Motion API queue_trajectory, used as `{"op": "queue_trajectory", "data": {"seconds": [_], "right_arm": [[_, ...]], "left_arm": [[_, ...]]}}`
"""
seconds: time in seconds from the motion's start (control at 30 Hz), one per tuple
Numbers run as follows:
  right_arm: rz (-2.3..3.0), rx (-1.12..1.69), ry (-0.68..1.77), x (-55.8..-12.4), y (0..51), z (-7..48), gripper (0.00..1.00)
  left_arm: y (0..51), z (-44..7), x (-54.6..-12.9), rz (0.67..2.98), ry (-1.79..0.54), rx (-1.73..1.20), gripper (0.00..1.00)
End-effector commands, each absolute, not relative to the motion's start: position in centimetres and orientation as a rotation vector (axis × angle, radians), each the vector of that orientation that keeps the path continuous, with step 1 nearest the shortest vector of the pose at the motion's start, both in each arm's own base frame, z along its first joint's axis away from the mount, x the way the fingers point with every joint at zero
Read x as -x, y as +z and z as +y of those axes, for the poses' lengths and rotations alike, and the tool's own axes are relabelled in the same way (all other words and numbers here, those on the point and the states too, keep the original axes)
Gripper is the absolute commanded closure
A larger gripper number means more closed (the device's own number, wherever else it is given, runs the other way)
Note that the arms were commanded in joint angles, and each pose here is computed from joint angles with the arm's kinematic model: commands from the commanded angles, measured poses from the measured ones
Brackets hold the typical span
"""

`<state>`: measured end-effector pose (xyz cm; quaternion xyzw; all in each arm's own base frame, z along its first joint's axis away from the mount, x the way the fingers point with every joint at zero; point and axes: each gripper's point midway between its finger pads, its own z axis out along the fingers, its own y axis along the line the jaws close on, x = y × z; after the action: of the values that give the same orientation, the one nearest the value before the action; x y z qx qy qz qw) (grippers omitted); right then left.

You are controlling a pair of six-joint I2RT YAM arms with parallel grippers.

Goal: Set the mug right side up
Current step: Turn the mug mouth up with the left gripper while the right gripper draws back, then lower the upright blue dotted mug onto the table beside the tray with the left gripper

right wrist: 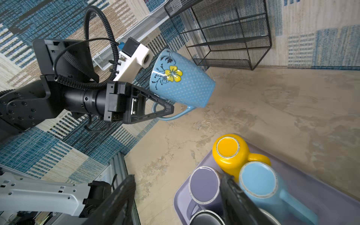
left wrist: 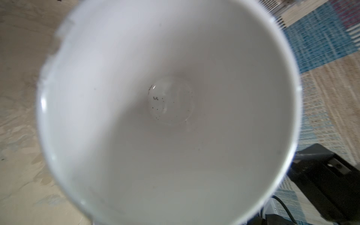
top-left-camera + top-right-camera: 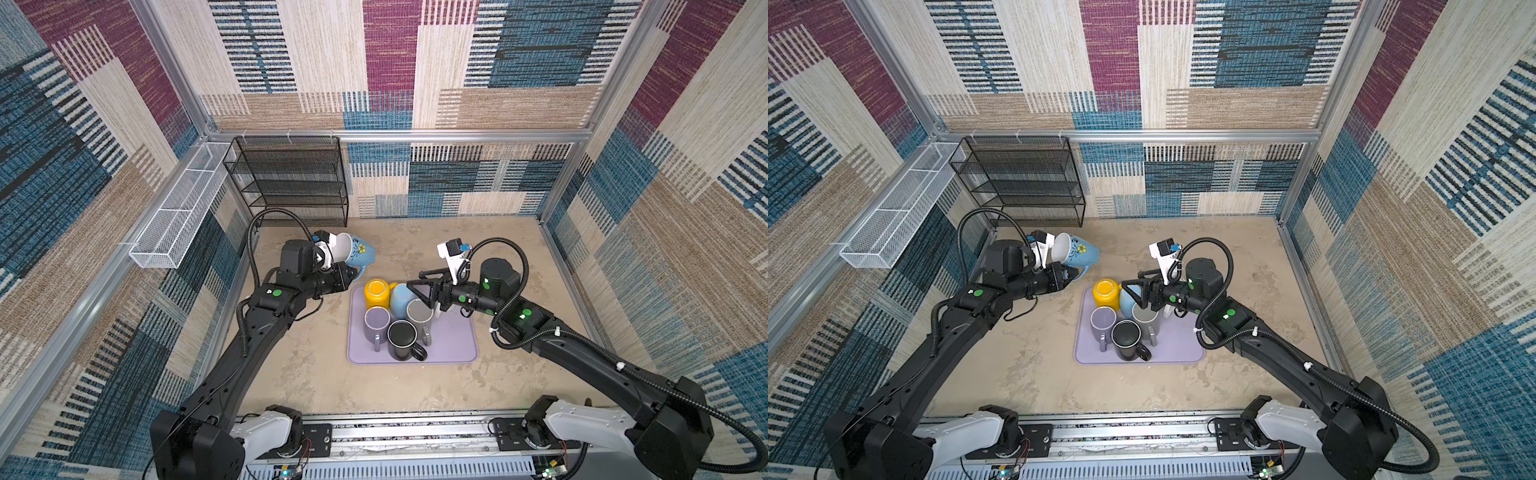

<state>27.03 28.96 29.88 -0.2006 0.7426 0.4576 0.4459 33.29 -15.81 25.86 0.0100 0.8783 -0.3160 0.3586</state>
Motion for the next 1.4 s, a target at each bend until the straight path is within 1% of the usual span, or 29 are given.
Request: {"op": "queue_trajectory", "data": {"seconds": [0.0, 0.1, 0.43, 0.83, 1.07, 1.17, 1.37], "right_arm": [[1.848, 0.457, 1.083, -27.6, 29.6, 28.0, 0.3], [1.861, 0.419, 1.031, -28.0, 29.2, 27.2, 0.32], [1.924, 0.305, 0.852, -28.8, 27.6, 24.1, 0.32], [1.948, 0.261, 0.787, -28.2, 26.7, 22.3, 0.31], [1.956, 0.25, 0.758, -27.8, 26.4, 21.4, 0.3], [1.961, 0.244, 0.751, -27.7, 26.3, 21.2, 0.29], [1.97, 0.239, 0.751, -27.7, 26.0, 21.2, 0.28]], "left_arm": [[24.4, -13.3, -34.1, 2.346, -0.591, 0.001, 1.0], [23.3, -12.4, -34.7, 2.416, -0.504, 0.032, 1.0], [21.9, -9.2, -37.5, 2.527, -0.231, 0.083, 1.0], [19.1, -5.7, -41.5, 2.599, 0.044, 0.039, 1.0], [16.8, -4.2, -43.3, 2.627, 0.025, 0.031, 1.0], [15.6, -4.1, -44.0, 2.645, -0.04, 0.037, 1.0], [13.4, -4.2, -45.0, 2.683, -0.068, 0.043, 1.0]]}}
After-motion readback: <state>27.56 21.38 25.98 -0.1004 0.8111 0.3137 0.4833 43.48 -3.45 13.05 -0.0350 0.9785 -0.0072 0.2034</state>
